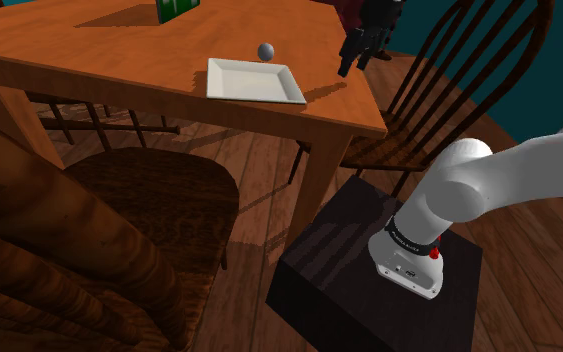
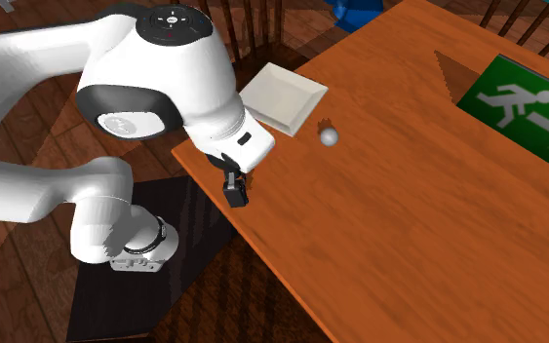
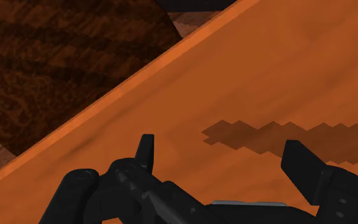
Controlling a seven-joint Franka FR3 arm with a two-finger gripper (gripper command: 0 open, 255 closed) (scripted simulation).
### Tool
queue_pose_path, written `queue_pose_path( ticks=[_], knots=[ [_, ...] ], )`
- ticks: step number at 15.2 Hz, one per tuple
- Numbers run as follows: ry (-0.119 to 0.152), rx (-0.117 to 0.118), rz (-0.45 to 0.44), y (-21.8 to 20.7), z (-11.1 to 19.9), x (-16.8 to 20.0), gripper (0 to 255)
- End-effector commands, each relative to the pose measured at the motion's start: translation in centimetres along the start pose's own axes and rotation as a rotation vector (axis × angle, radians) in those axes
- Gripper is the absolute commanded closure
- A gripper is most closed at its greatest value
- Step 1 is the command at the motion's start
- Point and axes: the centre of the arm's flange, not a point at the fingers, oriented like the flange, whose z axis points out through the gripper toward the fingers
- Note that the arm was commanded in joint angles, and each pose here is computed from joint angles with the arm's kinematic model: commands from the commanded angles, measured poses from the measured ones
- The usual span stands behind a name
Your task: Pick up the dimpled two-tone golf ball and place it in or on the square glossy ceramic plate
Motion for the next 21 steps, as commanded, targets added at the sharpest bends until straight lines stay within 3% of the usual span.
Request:
queue_pose_path(
  ticks=[1,17,21],
  knots=[
    [0.000,0.000,0.000,0.0,0.0,0.0,0],
    [-0.007,0.278,0.051,-4.5,-0.6,19.2,0],
    [-0.007,0.284,0.052,-5.0,0.9,19.5,0]
  ],
)
